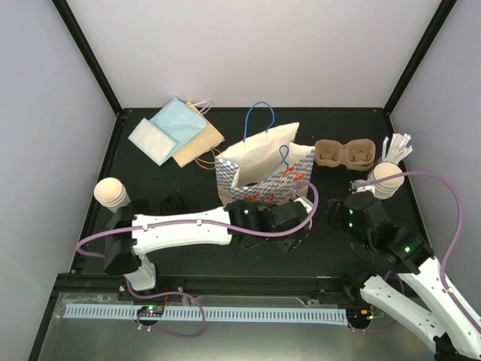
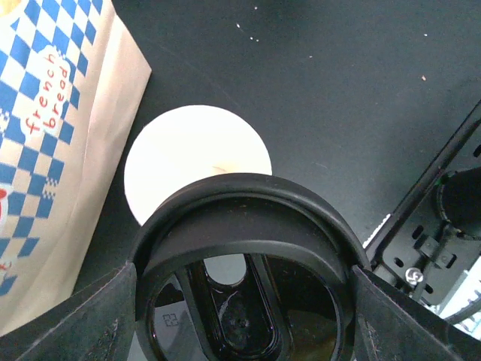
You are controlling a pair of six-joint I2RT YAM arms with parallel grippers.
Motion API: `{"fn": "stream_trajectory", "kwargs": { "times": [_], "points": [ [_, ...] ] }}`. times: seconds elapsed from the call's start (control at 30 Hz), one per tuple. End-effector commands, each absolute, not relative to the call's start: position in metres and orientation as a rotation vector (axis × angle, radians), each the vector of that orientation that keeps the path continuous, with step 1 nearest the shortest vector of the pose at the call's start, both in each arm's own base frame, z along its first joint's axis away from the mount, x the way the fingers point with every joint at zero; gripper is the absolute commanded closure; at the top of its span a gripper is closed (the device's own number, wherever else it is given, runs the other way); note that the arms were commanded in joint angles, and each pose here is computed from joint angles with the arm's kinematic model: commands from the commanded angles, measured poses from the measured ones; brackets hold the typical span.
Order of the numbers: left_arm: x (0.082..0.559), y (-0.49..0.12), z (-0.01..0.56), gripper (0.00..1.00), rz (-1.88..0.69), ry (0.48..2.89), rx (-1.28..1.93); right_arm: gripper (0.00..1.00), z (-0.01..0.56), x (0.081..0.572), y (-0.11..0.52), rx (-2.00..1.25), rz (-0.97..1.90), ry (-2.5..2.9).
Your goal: Pack the takeout coffee
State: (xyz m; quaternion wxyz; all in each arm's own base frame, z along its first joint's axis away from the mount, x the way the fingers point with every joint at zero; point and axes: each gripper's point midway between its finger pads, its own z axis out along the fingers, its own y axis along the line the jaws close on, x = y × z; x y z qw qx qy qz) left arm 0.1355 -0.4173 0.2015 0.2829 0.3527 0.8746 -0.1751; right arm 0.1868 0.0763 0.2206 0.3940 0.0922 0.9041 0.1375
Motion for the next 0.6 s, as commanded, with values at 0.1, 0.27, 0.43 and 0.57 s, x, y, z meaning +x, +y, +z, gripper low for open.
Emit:
{"fn": "stream_trajectory", "kwargs": {
  "times": [0.1,0.27,0.43,0.57],
  "points": [
    [0.150,-0.439,0.208,0.32,-0.360,2.224,1.048,0.35,0.228,0.186,0.060,0.332,0.309,2.247],
    [0.154,-0.444,0.202,0.32,-0.308,2.201,1.098,0.35,0.226,0.186,0.060,0.333,0.308,2.249],
    [0.158,-0.445,0.199,0.32,-0.265,2.195,1.107,0.35,0.225,0.188,0.059,0.351,0.299,2.249],
    [0.159,-0.446,0.196,0.32,-0.283,2.208,1.111,0.35,0.220,0.188,0.062,0.359,0.310,2.264]
  ]
}}
